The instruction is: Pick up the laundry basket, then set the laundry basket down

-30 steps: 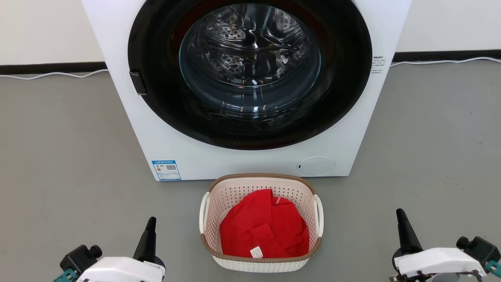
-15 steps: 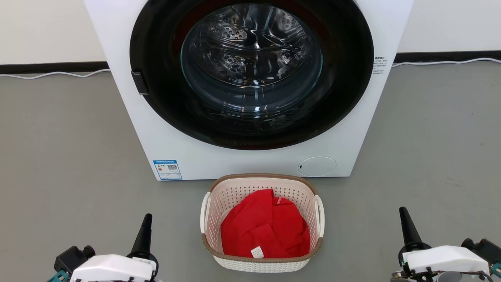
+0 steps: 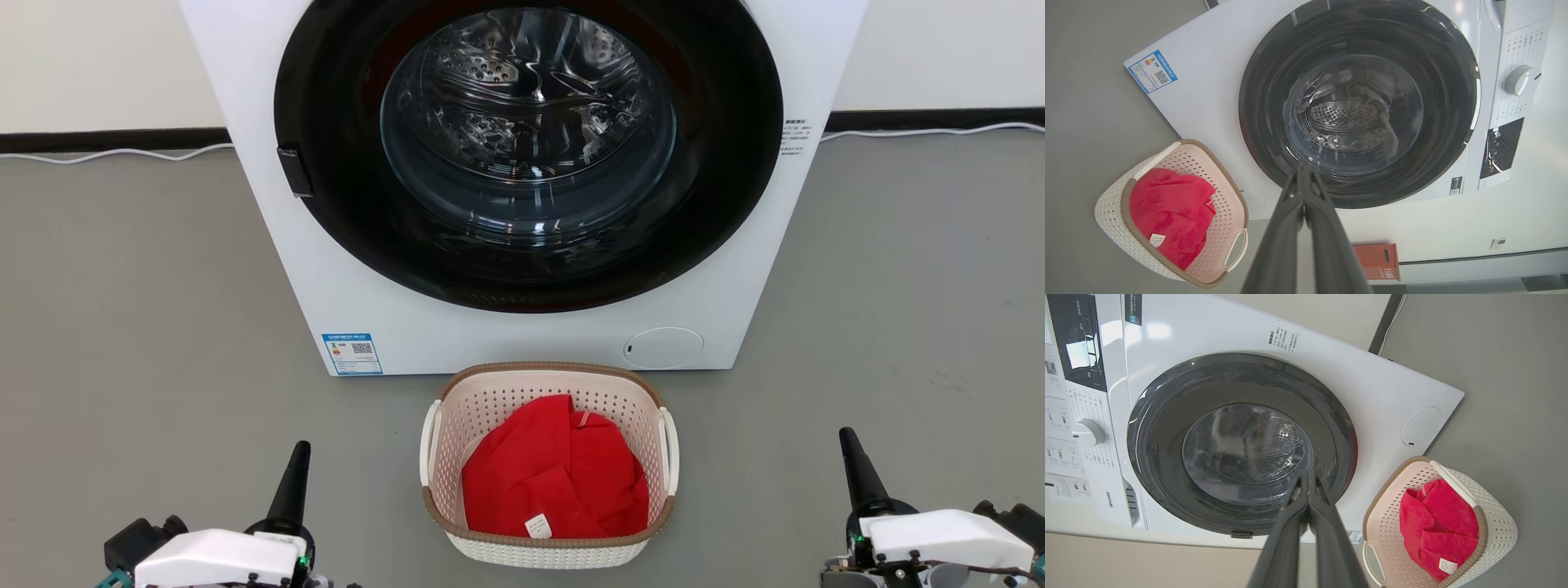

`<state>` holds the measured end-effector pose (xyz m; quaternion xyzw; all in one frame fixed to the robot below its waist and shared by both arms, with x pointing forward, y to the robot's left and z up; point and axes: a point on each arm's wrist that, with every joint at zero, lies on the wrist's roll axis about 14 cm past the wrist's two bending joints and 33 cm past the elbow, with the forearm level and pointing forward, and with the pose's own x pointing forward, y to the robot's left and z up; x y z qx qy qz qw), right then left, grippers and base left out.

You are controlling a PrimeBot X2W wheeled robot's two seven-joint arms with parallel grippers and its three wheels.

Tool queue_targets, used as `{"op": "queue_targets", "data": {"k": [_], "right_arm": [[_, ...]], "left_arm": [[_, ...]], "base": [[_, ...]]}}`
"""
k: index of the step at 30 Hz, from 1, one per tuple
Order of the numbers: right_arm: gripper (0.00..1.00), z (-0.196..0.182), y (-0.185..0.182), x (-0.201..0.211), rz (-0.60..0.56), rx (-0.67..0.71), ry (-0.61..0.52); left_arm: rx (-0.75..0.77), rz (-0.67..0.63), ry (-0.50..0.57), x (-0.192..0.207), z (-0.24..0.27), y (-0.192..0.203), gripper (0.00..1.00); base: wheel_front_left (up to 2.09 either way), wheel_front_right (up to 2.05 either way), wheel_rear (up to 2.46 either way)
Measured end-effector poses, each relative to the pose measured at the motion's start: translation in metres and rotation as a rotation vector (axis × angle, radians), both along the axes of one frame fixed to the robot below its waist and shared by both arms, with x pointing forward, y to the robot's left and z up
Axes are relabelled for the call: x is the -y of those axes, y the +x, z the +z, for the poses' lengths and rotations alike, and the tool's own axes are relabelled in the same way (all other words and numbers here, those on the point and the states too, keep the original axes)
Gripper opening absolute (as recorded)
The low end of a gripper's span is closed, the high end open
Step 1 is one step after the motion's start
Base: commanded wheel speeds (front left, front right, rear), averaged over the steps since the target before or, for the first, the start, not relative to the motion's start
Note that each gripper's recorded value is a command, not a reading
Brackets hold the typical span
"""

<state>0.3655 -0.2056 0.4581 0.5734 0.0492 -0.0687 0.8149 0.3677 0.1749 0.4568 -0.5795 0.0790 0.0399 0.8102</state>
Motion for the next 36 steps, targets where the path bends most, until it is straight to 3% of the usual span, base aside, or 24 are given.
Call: {"op": "queue_targets", "data": {"k": [36], "right_arm": [[0.00, 0.021, 0.009, 0.002, -0.021, 0.087, 0.345]], "left_arm": [[0.067, 0.052, -0.333, -0.014, 0.018, 0.005, 0.00]], "base": [[0.00, 0.00, 0.00]]}}
